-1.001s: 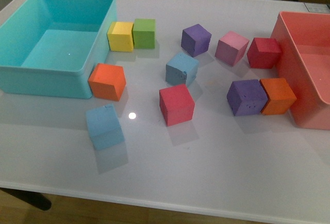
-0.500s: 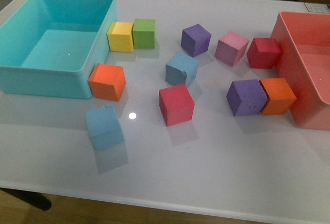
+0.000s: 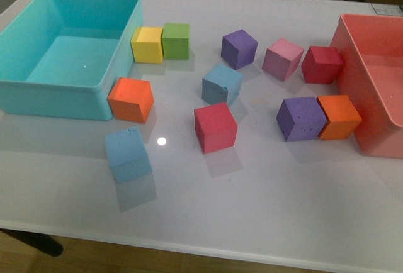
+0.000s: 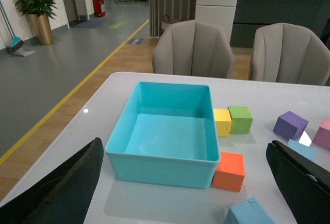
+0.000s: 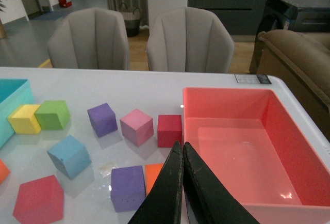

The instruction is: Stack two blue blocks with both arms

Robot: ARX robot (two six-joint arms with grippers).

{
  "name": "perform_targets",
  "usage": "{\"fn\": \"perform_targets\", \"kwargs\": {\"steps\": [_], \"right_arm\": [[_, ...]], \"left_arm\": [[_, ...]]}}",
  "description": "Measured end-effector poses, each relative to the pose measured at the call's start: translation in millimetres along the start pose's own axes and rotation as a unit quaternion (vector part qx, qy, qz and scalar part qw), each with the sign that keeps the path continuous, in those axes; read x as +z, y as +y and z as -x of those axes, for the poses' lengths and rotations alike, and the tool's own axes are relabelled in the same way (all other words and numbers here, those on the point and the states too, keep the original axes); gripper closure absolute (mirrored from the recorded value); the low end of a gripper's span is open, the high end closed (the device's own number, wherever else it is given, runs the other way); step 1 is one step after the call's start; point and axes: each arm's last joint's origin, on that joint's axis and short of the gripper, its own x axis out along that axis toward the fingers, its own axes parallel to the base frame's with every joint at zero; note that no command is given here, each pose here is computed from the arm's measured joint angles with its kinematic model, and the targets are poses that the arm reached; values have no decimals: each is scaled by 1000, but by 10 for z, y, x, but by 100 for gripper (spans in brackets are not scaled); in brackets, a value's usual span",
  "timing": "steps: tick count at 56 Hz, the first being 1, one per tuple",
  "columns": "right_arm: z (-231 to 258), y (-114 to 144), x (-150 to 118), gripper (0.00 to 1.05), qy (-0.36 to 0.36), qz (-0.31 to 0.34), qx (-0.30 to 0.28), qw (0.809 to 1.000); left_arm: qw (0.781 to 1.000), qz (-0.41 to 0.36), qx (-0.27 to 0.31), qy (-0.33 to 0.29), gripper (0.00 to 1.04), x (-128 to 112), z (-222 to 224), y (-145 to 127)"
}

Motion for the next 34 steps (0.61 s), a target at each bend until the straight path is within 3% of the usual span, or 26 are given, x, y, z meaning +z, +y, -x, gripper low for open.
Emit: {"fn": "perform_targets", "kwargs": {"steps": [34], "right_arm": [[256, -1, 78, 103, -13, 0, 0, 1000]], "left_arm": [[1000, 0, 0, 0, 9, 0, 0, 0]]}}
